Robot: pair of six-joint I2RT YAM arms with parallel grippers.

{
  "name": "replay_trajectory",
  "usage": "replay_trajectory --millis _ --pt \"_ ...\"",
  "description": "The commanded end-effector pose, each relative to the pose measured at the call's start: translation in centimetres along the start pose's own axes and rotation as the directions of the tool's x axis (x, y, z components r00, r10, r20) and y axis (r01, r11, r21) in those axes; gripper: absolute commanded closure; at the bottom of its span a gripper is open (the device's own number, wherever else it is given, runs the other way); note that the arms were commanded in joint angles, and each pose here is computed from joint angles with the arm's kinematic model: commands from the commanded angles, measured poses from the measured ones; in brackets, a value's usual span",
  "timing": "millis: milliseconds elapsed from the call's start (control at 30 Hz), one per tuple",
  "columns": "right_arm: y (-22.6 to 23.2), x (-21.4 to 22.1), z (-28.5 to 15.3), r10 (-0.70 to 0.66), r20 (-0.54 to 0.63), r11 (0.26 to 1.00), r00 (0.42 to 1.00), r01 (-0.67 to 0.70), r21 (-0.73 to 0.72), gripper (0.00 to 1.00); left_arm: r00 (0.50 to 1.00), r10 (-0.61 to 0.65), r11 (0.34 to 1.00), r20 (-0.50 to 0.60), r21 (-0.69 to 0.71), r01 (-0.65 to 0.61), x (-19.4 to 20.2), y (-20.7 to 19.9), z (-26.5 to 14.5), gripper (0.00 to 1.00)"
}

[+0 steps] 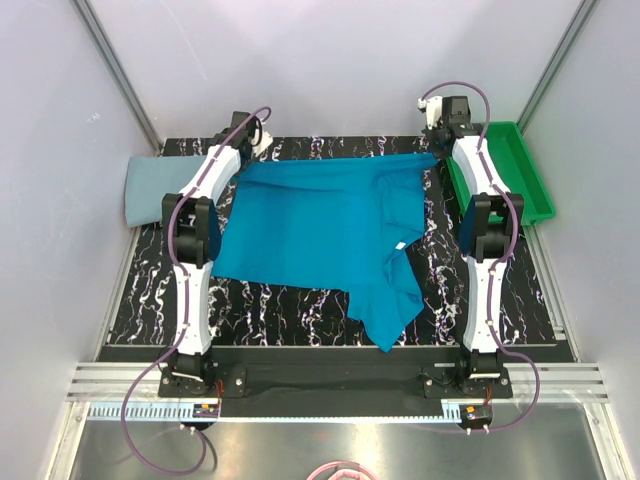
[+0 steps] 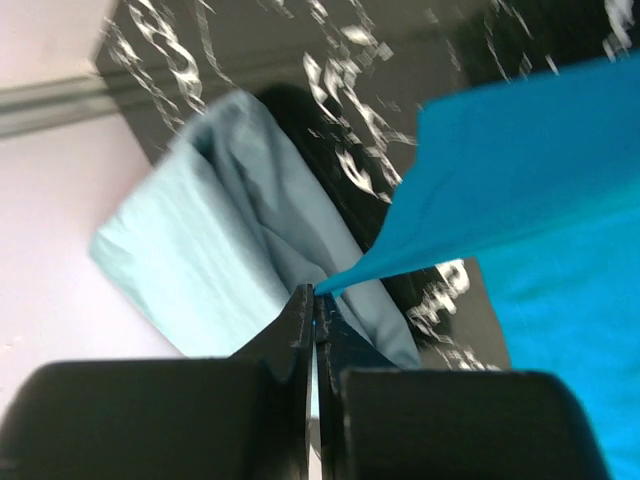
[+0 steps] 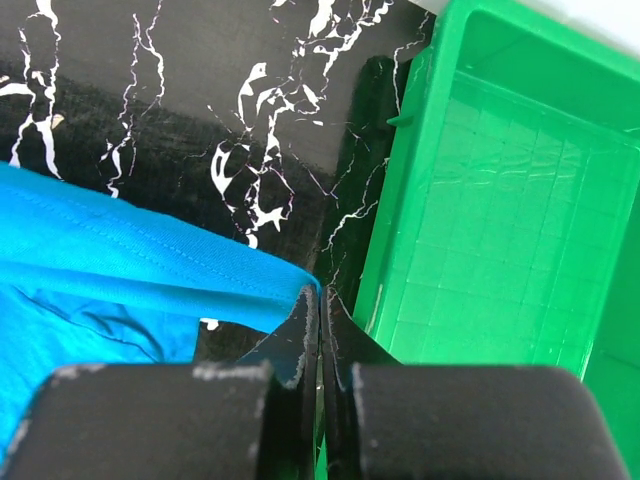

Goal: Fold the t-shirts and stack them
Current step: Flatten the tshirt out

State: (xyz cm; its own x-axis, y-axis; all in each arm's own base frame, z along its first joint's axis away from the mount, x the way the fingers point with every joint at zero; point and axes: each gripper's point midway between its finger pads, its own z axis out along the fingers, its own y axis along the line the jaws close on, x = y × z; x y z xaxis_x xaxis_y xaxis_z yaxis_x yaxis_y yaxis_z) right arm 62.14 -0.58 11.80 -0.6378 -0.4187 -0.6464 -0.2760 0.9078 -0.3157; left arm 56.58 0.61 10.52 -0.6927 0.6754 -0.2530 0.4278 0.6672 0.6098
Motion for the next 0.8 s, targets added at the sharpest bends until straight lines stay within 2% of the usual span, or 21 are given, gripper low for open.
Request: replay_trajectory --millis 0,333,767 --pt "-1.5 -2.7 -2.5 -0.006 0.065 0.998 0.998 0.002 0.060 1.00 0.999 -0.026 0.990 0.047 -0.134 0.032 -2.0 4.0 -0.6 1.00" --pt "-0.9 -2.3 -1.7 -0.030 0.052 0.997 0.998 0.027 0.069 1.00 0.998 -0.032 0.989 0.050 -0.142 0.039 -1.7 3.7 -0.1 1.00" --pt "-0.2 -4.7 -0.4 -0.063 0.101 0.994 0.993 0.054 0.098 1.00 0.997 -0.038 0.979 0.070 -0.199 0.051 -3.0 4.7 1.2 1.00"
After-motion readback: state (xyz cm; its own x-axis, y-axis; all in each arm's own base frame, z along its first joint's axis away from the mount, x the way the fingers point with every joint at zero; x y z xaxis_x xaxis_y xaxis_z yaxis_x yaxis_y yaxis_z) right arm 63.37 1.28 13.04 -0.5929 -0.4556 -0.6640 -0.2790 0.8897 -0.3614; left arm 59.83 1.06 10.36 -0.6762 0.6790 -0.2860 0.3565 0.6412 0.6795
